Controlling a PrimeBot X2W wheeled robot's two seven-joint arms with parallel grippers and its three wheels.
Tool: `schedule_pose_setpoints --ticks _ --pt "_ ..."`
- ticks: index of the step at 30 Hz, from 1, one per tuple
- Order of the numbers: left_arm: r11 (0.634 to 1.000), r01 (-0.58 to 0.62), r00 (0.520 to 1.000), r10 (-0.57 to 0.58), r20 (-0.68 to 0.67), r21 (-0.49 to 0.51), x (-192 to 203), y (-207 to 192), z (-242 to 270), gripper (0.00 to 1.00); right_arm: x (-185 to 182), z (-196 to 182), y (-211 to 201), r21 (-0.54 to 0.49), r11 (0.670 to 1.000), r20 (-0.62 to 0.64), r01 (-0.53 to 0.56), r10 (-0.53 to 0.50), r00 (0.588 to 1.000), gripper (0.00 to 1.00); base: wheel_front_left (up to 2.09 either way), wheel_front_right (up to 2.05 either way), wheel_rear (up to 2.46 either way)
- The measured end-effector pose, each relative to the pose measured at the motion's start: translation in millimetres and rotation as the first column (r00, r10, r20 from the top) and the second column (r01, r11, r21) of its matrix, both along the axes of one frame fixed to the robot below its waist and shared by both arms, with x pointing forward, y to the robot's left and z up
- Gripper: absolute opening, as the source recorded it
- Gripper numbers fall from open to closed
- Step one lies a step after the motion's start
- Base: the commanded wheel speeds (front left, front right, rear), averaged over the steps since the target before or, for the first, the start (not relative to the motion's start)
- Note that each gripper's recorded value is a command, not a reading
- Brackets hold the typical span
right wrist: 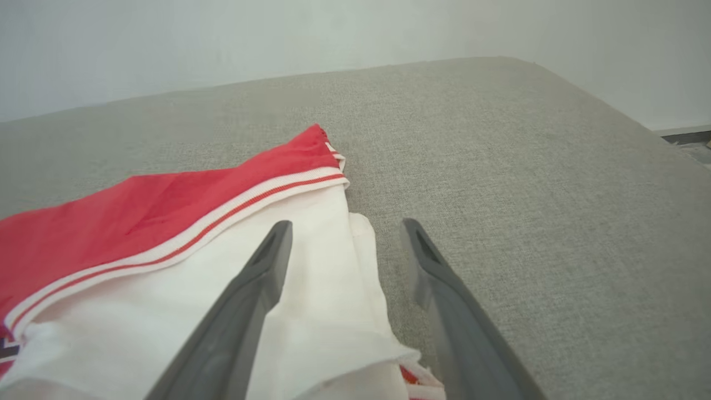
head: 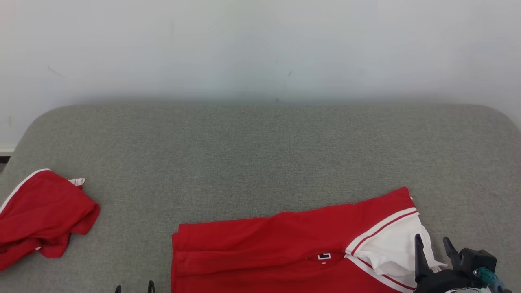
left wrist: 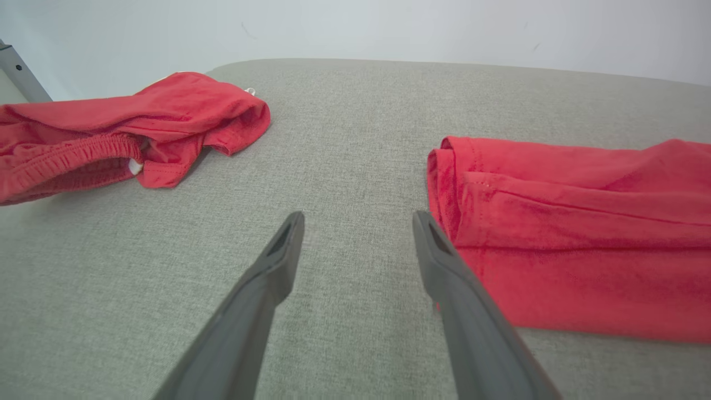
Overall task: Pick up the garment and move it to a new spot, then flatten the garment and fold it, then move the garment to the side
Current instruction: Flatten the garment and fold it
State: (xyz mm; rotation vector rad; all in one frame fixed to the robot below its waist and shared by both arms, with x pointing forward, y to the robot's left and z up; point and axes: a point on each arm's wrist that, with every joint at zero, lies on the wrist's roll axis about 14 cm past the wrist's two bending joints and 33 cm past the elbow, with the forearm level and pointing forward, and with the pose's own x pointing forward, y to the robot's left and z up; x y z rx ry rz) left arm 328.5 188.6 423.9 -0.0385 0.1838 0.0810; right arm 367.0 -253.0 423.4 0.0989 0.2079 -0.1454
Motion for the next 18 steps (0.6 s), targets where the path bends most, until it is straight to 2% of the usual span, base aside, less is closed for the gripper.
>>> schedule_pose_setpoints --ticks 5,8,18 --pt "1.000 -0.022 1.000 0.022 -0.013 -0.002 -4.5 6.2 -3.8 1.00 8.5 -14.1 3.3 -0.039 0.998 -0.076 -0.050 0.047 0.996 1.00 0.00 0.00 0.00" --pt "1.000 -0.029 0.999 0.029 -0.026 -0.002 -5.7 8.2 -7.5 1.00 11.8 -29.4 7.9 -0.031 0.997 -0.164 -0.074 0.069 0.984 1.00 0.00 0.00 0.00" --pt "0.999 -0.045 0.998 0.045 -0.045 -0.003 -4.6 12.3 -12.9 1.00 17.2 -55.0 20.4 0.002 0.993 -0.283 -0.117 0.112 0.953 1.00 0.00 0.00 0.00"
